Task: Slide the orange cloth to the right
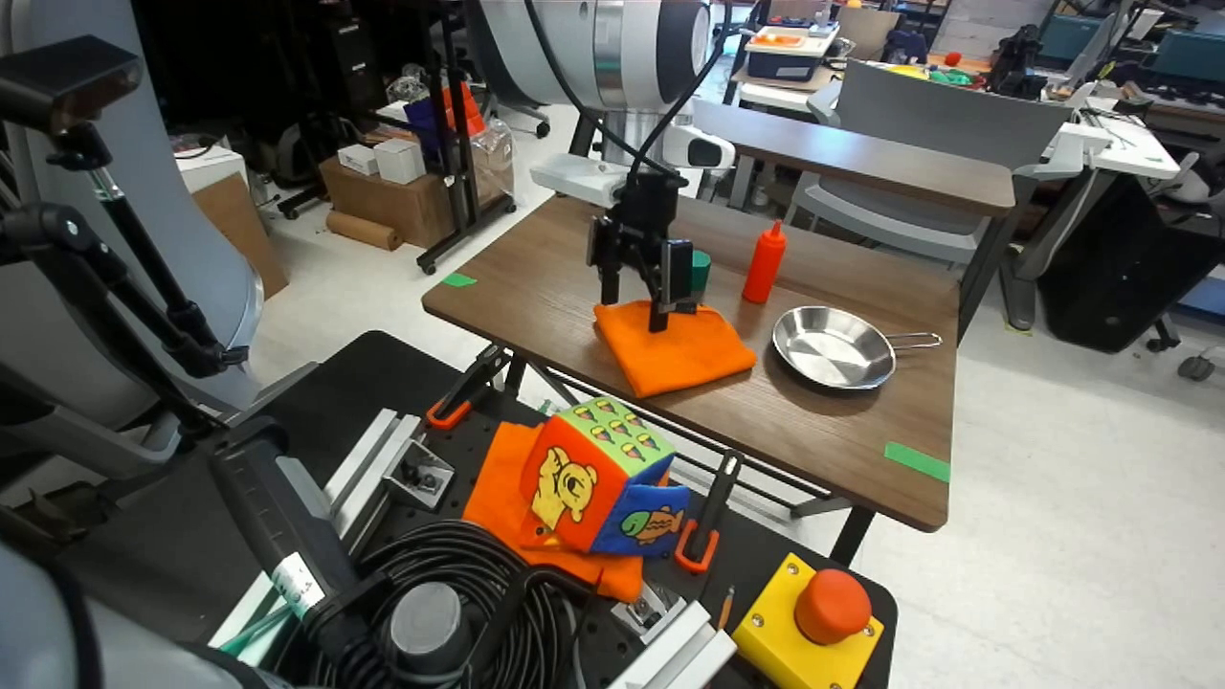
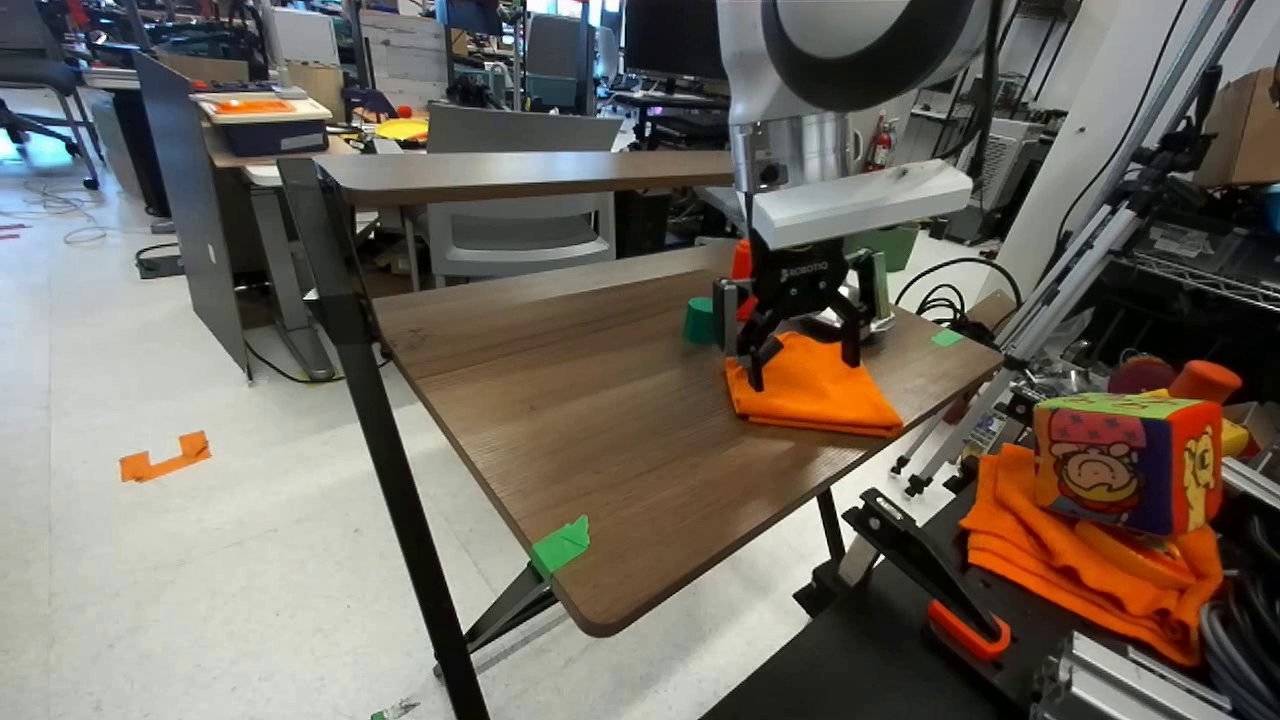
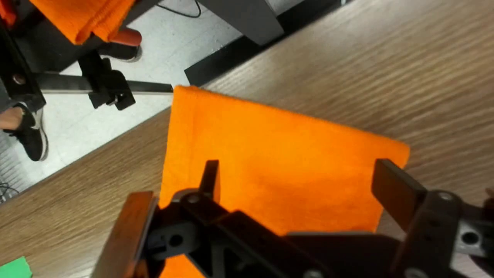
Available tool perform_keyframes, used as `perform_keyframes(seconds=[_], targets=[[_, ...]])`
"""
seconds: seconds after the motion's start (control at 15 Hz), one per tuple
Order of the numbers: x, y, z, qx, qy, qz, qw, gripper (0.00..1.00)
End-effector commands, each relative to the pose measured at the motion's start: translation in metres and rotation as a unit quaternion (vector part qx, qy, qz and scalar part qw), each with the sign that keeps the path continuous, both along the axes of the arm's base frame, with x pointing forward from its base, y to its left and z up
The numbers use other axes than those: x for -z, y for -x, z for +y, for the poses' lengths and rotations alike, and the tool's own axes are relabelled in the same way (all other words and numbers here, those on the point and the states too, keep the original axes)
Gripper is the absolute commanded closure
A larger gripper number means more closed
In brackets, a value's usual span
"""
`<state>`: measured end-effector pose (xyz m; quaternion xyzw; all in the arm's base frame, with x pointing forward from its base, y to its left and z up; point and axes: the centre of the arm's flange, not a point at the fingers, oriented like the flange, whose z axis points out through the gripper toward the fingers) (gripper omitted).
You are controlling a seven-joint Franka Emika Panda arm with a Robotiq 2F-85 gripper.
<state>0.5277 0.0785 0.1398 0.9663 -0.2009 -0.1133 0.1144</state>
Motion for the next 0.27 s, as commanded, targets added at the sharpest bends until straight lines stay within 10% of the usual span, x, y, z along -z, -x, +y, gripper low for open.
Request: perform_keyframes(seconds=[0.0, 0.2], targets=[[-0.036, 0.048, -0.017, -0.021, -0.068, 0.063, 0.9954, 0.00], [-0.048, 0.073, -0.036, -0.017, -0.120, 0.119, 0.9854, 0.00]])
